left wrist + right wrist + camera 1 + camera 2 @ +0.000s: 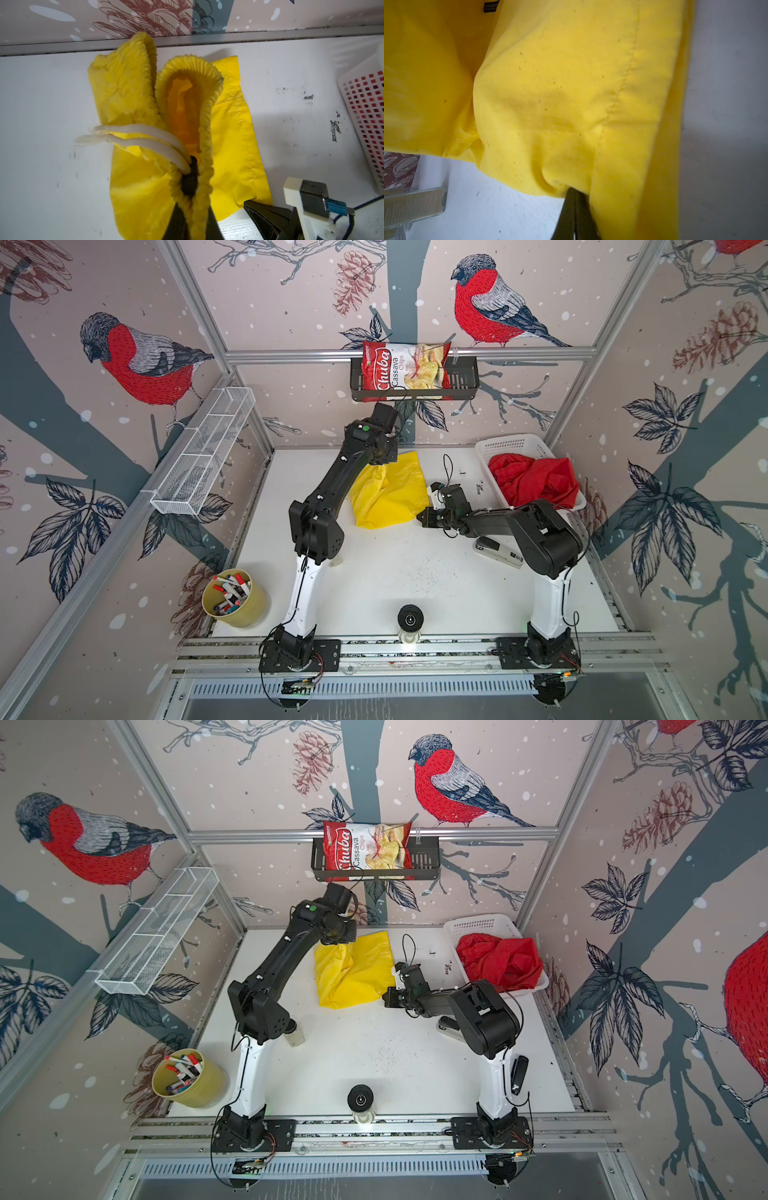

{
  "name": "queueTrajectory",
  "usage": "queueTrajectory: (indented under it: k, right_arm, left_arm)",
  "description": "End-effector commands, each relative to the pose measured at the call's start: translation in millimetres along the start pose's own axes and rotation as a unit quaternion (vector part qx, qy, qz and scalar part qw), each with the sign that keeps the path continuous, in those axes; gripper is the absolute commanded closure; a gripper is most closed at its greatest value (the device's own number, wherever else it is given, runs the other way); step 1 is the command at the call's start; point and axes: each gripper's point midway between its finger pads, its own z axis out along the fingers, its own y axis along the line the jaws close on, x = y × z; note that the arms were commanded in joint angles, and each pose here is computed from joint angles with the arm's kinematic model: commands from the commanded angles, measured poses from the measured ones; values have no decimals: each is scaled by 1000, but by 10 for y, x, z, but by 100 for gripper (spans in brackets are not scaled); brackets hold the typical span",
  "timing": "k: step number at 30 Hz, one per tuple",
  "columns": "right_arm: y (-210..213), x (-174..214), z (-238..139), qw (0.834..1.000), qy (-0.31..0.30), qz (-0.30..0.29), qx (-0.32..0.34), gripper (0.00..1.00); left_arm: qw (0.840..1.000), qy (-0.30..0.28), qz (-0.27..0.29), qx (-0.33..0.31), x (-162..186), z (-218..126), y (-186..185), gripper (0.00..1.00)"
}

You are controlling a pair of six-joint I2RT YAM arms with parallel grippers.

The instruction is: Fold and stack the shorts

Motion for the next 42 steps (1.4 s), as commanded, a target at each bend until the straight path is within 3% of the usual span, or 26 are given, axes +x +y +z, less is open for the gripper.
queueTrajectory:
  k: [1, 9, 10, 12, 13, 20, 24, 27, 31, 34, 37, 42]
  right_arm:
    - [-144, 224, 14, 999, 33, 21, 24, 100]
    - [-230, 325, 40, 999, 42, 25, 24, 100]
    - [-240, 336, 42, 998, 43, 26, 23, 100]
    - [-255, 339, 45, 998, 44, 28, 23, 100]
    - [-262, 338, 38, 998, 44, 28, 23, 100]
    - [-314, 310, -105, 998, 35, 29, 32, 100]
    - [-332, 262, -250, 998, 30, 31, 48, 100]
    - [-286, 143, -396, 998, 22, 29, 60, 100]
    - [-119, -214, -604, 997, -11, 7, 70, 100]
    - [33, -530, -635, 998, -32, -10, 62, 99]
    - [138, -883, -578, 997, -56, -21, 48, 95]
    - [157, -1347, -247, 998, -66, -9, 5, 93]
  left_arm:
    - [999, -14, -14, 33, -56, 142, -239, 100]
    - [996, -13, -28, 87, 10, 393, -659, 100]
    - [995, -15, -29, 94, 18, 409, -710, 94]
    - [993, -10, -32, 115, 72, 489, -821, 43]
    - [992, -5, -34, 121, 109, 535, -852, 32]
    - [980, 34, -50, 191, 267, 672, -1110, 14]
    - [969, 24, -53, 241, 150, 481, -1231, 13]
    - [963, 16, -62, 263, 46, 289, -1135, 19]
    - [970, -1, -103, 221, 18, 156, -514, 40]
    - [977, -12, -140, 160, 178, 188, 134, 43]
    - [978, 4, -170, 120, 468, 273, 588, 35]
    - [970, 26, -181, 157, 886, 426, 558, 39]
